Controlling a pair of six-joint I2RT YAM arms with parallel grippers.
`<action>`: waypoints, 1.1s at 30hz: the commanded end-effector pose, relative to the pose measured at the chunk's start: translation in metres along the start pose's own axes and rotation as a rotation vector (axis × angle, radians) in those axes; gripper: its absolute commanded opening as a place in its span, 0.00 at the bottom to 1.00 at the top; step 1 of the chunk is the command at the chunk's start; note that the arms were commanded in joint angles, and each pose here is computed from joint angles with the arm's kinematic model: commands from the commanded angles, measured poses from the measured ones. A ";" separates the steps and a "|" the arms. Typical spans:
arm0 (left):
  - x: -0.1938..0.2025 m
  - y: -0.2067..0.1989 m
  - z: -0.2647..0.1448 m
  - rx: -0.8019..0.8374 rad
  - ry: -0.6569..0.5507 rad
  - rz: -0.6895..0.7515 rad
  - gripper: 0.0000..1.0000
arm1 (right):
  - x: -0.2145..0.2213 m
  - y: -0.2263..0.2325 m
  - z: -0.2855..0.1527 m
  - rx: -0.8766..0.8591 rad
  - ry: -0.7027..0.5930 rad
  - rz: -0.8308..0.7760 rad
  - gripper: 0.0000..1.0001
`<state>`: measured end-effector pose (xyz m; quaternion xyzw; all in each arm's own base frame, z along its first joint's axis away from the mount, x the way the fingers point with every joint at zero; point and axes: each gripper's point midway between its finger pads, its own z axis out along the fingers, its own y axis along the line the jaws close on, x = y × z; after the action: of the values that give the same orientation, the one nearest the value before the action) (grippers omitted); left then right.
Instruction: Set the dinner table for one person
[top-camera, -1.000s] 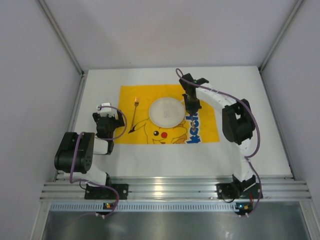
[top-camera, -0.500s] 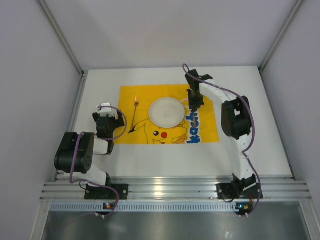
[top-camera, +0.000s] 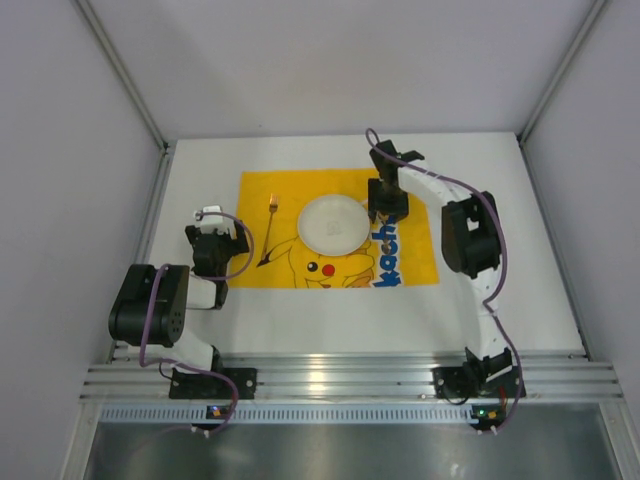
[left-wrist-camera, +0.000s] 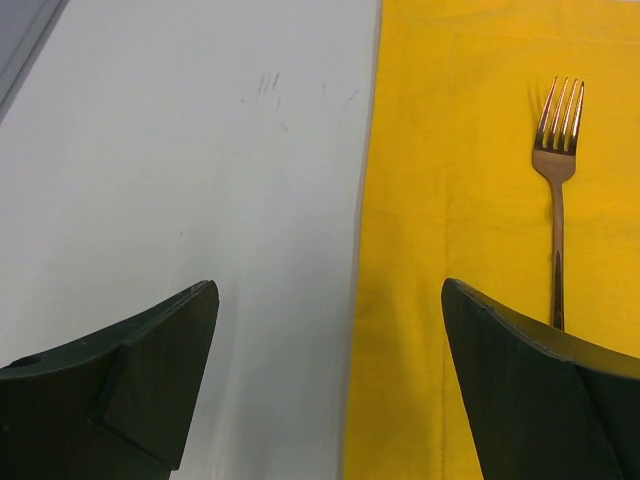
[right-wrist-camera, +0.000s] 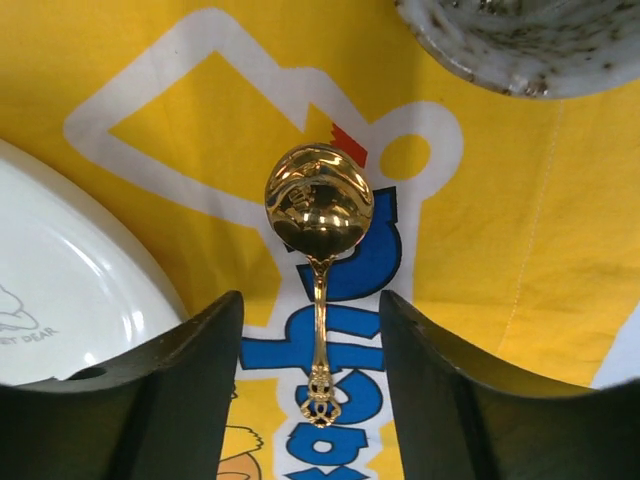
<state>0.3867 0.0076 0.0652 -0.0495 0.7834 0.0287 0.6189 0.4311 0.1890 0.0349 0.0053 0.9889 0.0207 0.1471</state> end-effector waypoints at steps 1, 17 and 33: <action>-0.018 -0.001 0.001 0.005 -0.075 -0.006 0.99 | -0.028 0.011 -0.037 -0.064 -0.119 0.043 0.60; -0.018 -0.001 0.001 0.003 -0.075 -0.007 0.98 | -0.049 0.018 -0.183 -0.255 -0.591 -0.065 0.68; -0.018 -0.001 0.001 0.003 -0.075 -0.007 0.98 | 0.023 -0.129 -0.186 0.168 -1.014 -0.032 1.00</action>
<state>0.3873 0.0076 0.0668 -0.0497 0.7813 0.0287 0.6215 0.3567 0.0952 0.1890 -0.0296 0.8283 -0.0006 0.5595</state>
